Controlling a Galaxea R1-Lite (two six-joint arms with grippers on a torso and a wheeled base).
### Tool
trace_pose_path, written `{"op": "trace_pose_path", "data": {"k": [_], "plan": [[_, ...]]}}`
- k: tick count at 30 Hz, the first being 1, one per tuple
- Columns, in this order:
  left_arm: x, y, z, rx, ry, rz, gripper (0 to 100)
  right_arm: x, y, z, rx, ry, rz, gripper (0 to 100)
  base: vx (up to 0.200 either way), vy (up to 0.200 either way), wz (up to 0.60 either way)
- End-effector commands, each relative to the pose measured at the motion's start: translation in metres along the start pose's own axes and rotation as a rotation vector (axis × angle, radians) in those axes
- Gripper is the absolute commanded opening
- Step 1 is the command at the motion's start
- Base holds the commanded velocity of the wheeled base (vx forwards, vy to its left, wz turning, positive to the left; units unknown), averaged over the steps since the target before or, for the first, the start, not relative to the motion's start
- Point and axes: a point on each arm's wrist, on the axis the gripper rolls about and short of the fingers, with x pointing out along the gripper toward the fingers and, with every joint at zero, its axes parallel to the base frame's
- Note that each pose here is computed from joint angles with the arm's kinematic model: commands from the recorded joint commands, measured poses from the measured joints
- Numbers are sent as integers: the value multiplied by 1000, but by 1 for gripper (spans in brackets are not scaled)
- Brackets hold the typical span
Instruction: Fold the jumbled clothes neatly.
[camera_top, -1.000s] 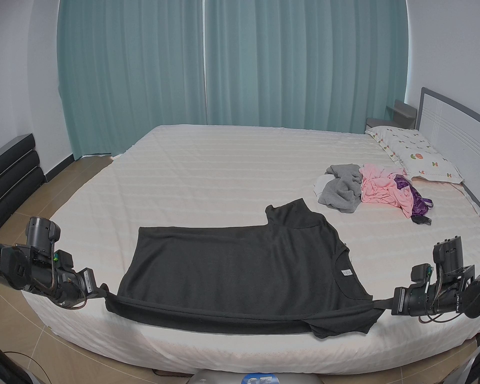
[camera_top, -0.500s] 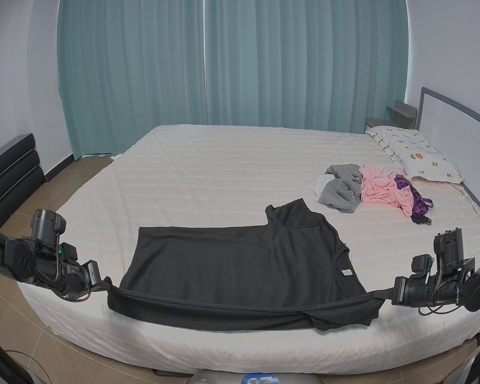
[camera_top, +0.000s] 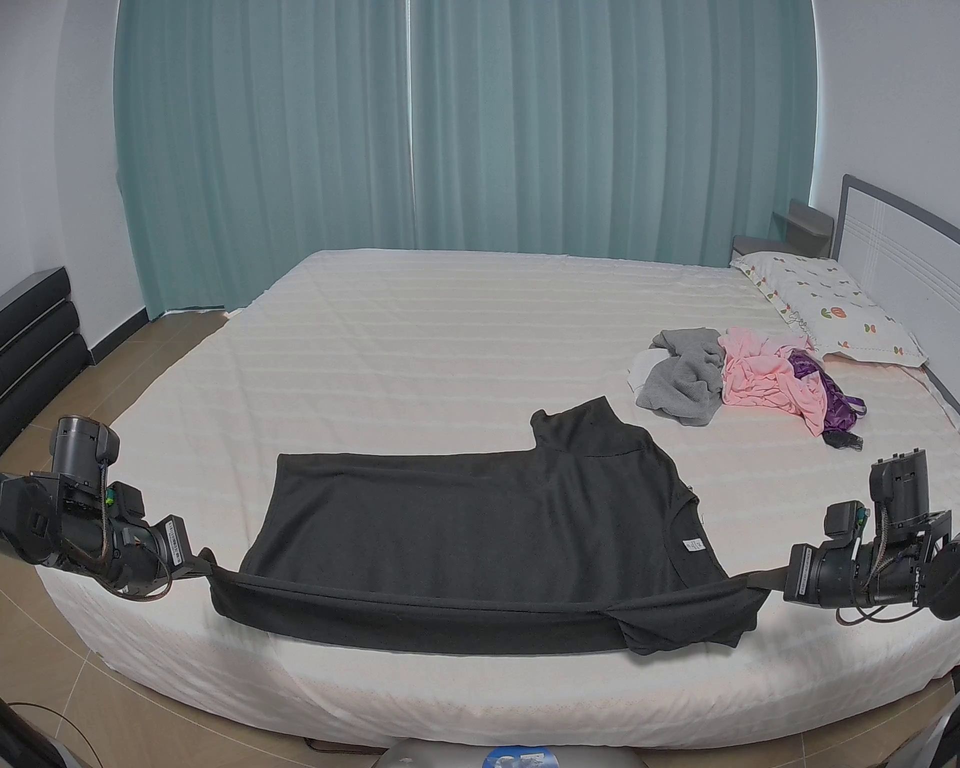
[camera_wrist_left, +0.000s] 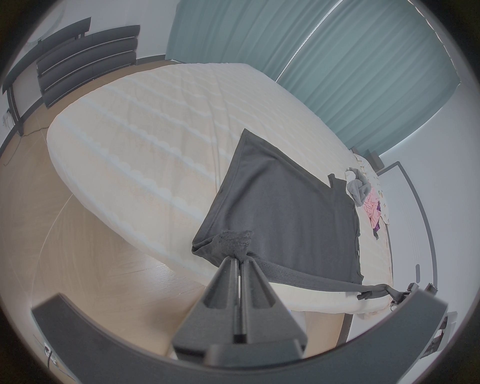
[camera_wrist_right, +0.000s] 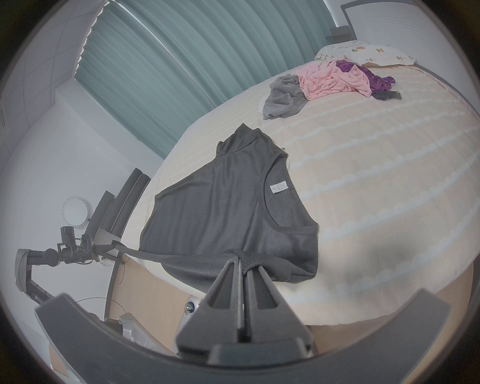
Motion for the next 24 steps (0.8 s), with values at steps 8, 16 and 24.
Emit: {"op": "trace_pose_path", "data": {"k": [8,16,24], "plan": [[13,-1,12,-5,13,4,0,27,0,18,5,23,-5,0,0,0,0],[38,2,20,-25,57,16,0,46,-2,29,11,35,-11,0,0,0,0],[52,0,28,-55,77,1,0,59,-3,43,41,21,-12,0,0,0,0]]}}
